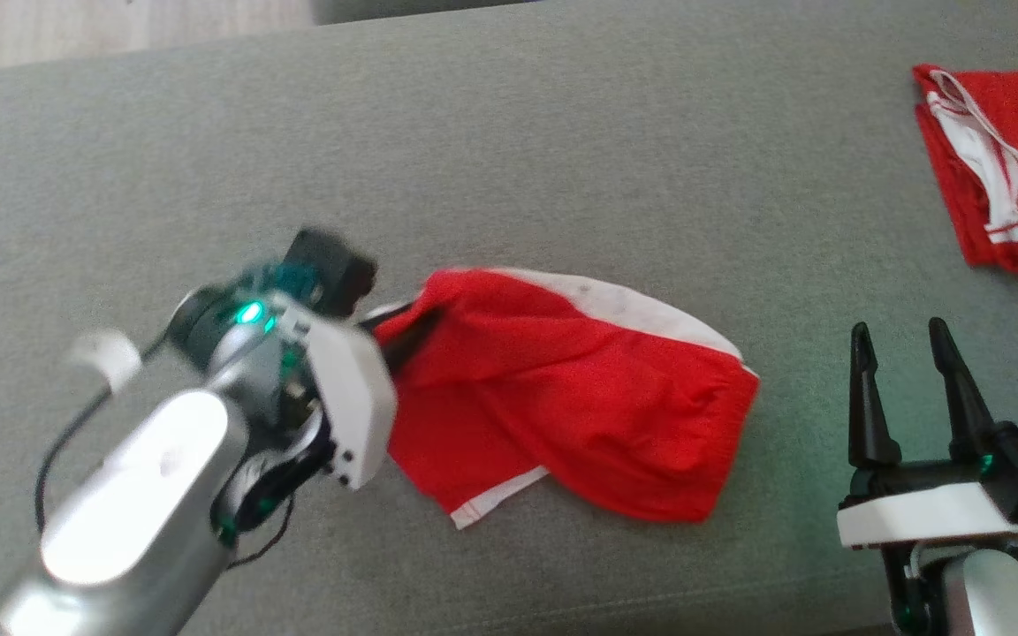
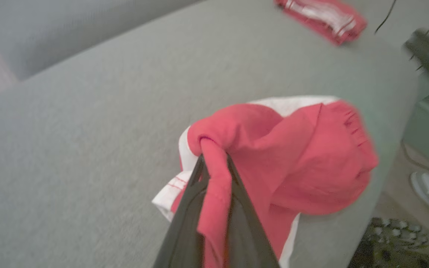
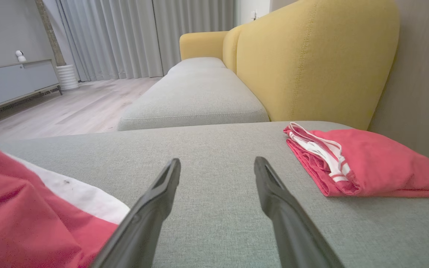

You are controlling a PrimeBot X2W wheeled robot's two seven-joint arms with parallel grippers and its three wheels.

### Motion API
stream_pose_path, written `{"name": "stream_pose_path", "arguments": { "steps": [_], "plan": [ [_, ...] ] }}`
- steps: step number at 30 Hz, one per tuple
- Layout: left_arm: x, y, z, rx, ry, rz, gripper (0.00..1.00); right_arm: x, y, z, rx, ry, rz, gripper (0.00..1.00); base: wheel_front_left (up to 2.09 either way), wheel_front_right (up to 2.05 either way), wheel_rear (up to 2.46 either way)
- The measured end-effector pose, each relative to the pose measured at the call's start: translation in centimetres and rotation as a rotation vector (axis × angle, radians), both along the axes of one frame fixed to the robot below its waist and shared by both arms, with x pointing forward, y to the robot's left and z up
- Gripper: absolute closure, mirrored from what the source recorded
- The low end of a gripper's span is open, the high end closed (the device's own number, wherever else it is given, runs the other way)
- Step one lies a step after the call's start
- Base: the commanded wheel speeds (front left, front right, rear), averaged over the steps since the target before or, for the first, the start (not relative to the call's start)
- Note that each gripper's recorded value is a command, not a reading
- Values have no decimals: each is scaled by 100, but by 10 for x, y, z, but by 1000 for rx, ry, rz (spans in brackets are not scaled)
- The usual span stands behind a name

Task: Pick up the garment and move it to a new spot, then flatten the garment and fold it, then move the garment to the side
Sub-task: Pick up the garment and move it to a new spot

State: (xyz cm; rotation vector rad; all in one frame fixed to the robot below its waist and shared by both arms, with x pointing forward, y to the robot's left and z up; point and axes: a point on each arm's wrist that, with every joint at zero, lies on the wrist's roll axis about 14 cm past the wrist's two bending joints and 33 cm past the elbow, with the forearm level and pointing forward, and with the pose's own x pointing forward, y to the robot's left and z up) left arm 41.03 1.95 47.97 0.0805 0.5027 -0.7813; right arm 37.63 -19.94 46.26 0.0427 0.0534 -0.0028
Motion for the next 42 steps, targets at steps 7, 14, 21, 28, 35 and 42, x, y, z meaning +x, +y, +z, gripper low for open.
{"name": "stream_pose_path", "arguments": {
  "steps": [7,14,21,28,35,42],
  "plan": [
    [15,46,-56,73,-31,225,58,-3,-8,-1,2,5,-24,0,0,0,0],
    [14,71,-53,4,-84,394,0,-1,-2,7,2,-21,-8,0,0,0,0],
    [-13,104,-16,-157,-308,609,0,-15,1,7,-21,-15,8,0,0,0,0],
    [-65,118,-7,-209,-355,758,0,-25,2,8,-32,-16,18,0,0,0,0],
    [-106,132,3,-177,-436,831,0,-36,12,2,-34,4,55,0,0,0,0],
    [-128,149,-1,-145,-453,871,0,-45,24,-9,-28,38,93,0,0,0,0]
  ]
}}
